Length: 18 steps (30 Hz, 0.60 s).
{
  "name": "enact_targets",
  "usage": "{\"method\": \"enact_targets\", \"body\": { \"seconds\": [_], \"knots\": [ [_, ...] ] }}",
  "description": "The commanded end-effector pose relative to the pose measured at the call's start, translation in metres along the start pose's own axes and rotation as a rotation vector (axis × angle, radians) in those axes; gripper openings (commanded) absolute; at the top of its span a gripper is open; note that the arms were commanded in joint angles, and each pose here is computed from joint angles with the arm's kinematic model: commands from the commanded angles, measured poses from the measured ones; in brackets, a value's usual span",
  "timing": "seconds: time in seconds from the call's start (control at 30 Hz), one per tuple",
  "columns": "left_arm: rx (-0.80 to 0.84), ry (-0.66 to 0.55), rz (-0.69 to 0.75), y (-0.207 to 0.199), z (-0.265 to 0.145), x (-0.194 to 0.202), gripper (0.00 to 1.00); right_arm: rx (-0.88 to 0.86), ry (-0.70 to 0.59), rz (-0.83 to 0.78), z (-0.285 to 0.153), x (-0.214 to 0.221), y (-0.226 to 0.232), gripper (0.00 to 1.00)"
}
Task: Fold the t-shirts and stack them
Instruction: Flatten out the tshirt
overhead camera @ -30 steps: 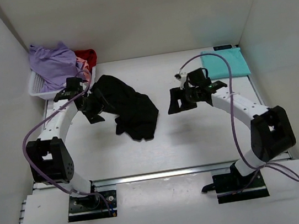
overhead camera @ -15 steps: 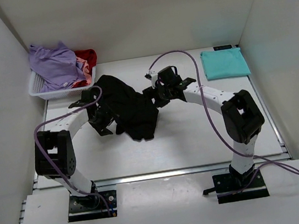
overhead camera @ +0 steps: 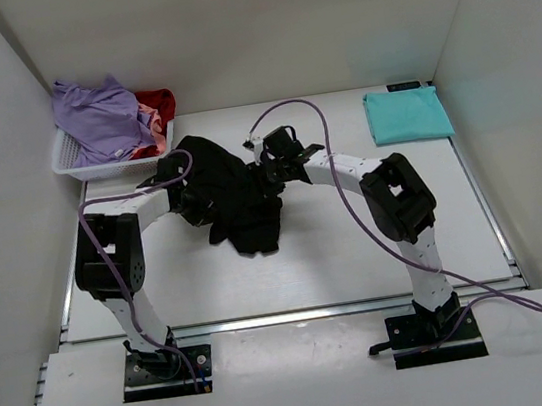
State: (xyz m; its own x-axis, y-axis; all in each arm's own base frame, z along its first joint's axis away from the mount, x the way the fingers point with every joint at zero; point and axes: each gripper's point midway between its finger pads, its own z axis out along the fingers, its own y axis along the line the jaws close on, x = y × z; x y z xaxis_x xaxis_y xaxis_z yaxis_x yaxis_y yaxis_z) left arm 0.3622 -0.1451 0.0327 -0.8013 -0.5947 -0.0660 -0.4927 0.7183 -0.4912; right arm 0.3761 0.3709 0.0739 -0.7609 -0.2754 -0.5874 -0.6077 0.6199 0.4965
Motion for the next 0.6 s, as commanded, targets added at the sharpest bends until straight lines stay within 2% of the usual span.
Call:
{"method": "enact_targets", "body": {
  "seconds": [0.0,0.03,0.1,0.2,0.27,0.37,0.4,0.47,0.57],
  "knots": [
    [0.089,0.016,0.002,-0.01,-0.007,0.01,0.0,-0.11,-0.061,-0.024,0.012,-0.025,0.028,0.21],
    [0.104,0.019,0.016,-0.013,-0.01,0.011,0.0,-0.119,-0.068,-0.034,0.01,-0.03,0.032,0.1],
    [0.109,-0.005,0.029,-0.019,-0.019,0.005,0.0,-0.117,-0.071,-0.031,0.005,-0.033,0.036,0.0],
    [0.118,-0.065,0.08,-0.037,-0.043,-0.007,0.0,-0.06,-0.119,-0.037,-0.029,-0.054,0.028,0.0],
    [0.141,-0.136,0.109,-0.053,-0.077,-0.021,0.0,0.03,-0.188,0.018,-0.079,-0.076,-0.002,0.0],
    [0.2,-0.185,0.1,-0.069,-0.107,-0.032,0.0,0.052,-0.347,0.095,-0.157,-0.098,-0.01,0.0],
    [0.24,-0.206,0.107,-0.081,-0.122,-0.034,0.0,0.073,-0.373,0.143,-0.173,-0.096,-0.024,0.0],
    [0.293,-0.238,0.142,-0.102,-0.143,-0.038,0.0,0.105,-0.434,0.149,-0.22,-0.094,-0.018,0.0],
    [0.367,-0.281,0.166,-0.128,-0.167,-0.04,0.0,0.155,-0.42,0.198,-0.254,-0.062,-0.018,0.0]
  ]
}}
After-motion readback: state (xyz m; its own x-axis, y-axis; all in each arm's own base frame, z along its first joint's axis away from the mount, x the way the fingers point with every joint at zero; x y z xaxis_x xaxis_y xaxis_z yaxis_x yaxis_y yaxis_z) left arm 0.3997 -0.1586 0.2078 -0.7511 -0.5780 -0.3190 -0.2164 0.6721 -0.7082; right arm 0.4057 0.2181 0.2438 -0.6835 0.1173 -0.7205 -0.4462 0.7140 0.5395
